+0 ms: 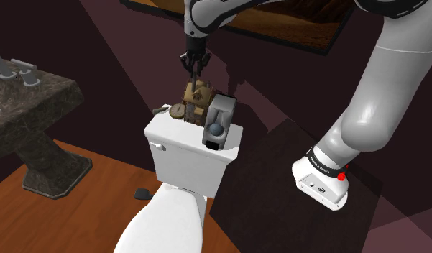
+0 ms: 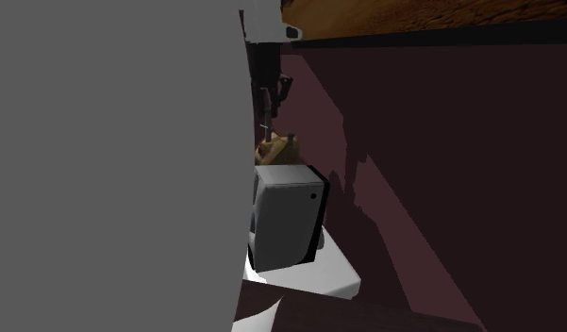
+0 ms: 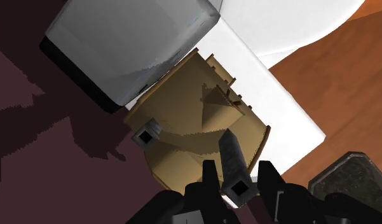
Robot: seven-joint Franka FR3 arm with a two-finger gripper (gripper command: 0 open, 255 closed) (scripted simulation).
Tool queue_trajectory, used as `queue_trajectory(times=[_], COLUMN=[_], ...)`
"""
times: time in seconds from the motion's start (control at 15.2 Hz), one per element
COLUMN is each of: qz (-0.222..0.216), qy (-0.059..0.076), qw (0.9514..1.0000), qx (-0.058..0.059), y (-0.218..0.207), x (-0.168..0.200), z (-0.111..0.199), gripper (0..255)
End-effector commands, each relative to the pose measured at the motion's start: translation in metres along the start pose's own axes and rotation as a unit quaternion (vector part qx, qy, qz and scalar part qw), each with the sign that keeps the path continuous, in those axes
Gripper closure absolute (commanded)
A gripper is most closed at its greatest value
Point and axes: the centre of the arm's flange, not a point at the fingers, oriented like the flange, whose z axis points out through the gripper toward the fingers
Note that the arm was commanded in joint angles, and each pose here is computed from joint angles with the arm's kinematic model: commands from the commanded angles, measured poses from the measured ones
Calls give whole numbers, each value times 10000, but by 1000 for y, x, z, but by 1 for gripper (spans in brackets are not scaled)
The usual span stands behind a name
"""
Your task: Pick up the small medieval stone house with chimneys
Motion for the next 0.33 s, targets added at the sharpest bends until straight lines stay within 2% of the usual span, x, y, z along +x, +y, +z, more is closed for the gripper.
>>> queue_trajectory(times=[0.0,0.26], qz=[-1,-1], qy=[12,12], qw=[10000,10000], qx=[5,5], y=[1,2], x=[-1,-1], z=[-12,-23], gripper=[255,255])
